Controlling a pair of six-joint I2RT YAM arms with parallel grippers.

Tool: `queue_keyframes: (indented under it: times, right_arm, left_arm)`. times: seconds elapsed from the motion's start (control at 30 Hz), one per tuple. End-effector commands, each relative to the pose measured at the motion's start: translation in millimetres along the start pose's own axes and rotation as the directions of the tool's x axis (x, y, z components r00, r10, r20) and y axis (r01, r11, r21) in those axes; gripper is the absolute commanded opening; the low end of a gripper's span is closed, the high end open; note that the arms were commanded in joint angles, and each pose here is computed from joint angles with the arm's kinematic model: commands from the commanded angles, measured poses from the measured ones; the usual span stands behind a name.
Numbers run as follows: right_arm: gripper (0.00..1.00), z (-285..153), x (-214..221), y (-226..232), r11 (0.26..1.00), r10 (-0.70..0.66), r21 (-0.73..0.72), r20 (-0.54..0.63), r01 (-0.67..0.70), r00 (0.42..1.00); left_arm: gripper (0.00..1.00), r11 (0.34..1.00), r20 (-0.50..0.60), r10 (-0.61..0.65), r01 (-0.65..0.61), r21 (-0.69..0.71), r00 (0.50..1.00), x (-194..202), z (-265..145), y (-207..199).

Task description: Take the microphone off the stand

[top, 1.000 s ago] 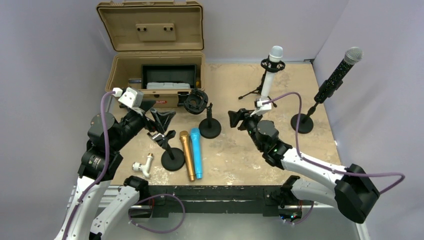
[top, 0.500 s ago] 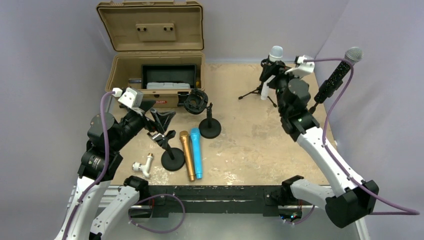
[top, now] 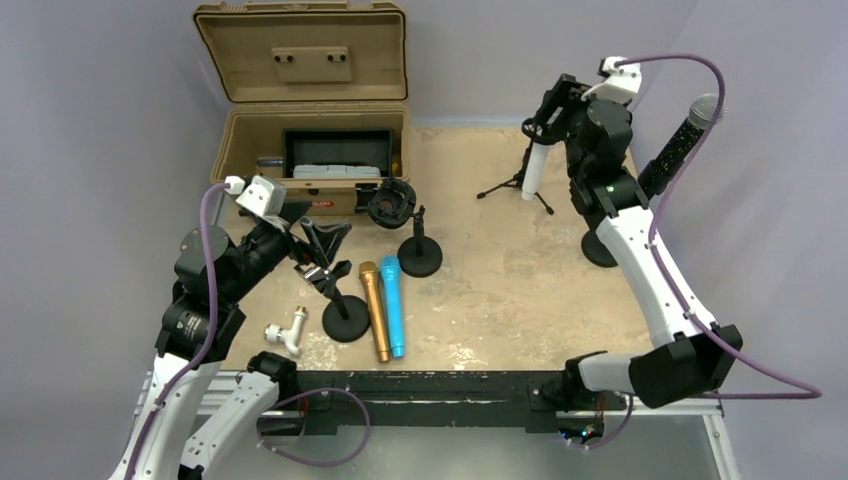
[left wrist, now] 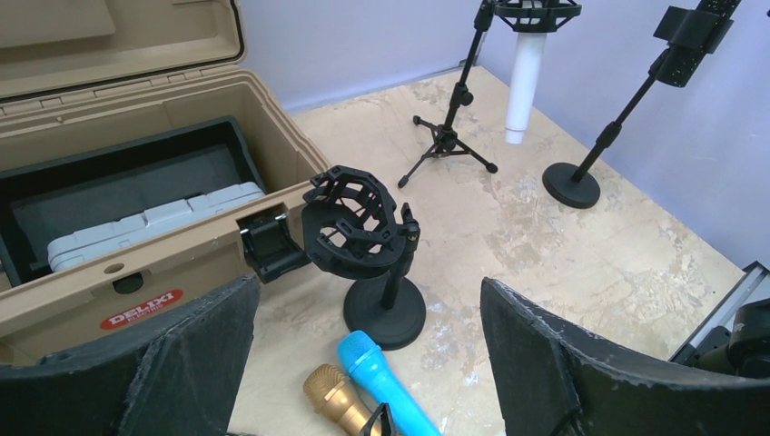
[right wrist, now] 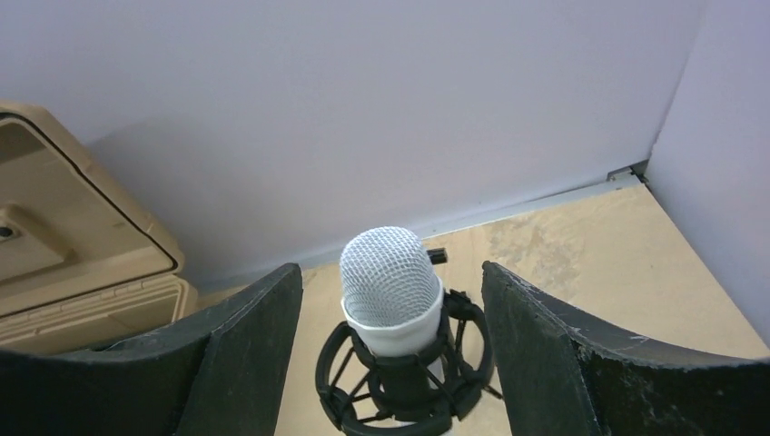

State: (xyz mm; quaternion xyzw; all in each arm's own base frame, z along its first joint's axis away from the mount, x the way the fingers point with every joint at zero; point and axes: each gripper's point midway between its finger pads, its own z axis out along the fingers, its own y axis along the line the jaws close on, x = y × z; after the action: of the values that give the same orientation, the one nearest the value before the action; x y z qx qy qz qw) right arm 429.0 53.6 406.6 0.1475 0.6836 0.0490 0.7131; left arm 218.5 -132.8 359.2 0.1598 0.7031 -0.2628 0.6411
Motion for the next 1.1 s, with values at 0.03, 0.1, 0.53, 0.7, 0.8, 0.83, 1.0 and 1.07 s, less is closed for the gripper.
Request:
queue_keyframes:
  times: [0.03,0.1,0.53,0.7,0.8,0.83,1.0,1.07]
  right_arm:
    - [0.71,10,-11,18,0.996,-0.058,-0.065,-0.029,0.056,0.998]
    - [0.71,16,-8,20,0.995,-0.071,-0.07,-0.046,0.068,0.996]
    - [0.65,39,15,6,0.986,-0.162,0.021,-0.121,0.166,0.979]
    - [0.59,45,26,5,0.982,-0.181,0.024,-0.142,0.186,0.973]
    - [0.51,48,25,8,0.982,-0.187,0.014,-0.143,0.191,0.972]
    - [0.48,49,23,9,0.982,-0.187,0.011,-0.139,0.19,0.972]
    - [0.31,47,4,15,0.982,-0.19,-0.005,-0.099,0.191,0.977]
    - [0.25,45,-6,16,0.981,-0.192,-0.007,-0.078,0.192,0.978]
  left_arm:
    - [0.89,1.0,0.054,0.007,-0.008,0.019,0.999,-16,-3,-5]
    - [0.89,1.0,0.051,0.006,-0.007,0.019,0.999,-15,-2,-5]
    - [0.89,1.0,0.047,0.005,-0.006,0.021,0.999,-14,-1,-5]
    - [0.89,1.0,0.043,0.003,-0.004,0.021,0.999,-14,0,-4]
    - [0.89,1.0,0.043,0.004,-0.004,0.019,0.999,-14,0,-4]
    - [0.89,1.0,0.043,0.004,-0.004,0.019,0.999,-14,0,-4]
    - [0.89,1.0,0.044,0.004,-0.005,0.019,0.999,-14,0,-4]
    - [0.88,1.0,0.045,0.003,-0.004,0.019,0.999,-14,0,-4]
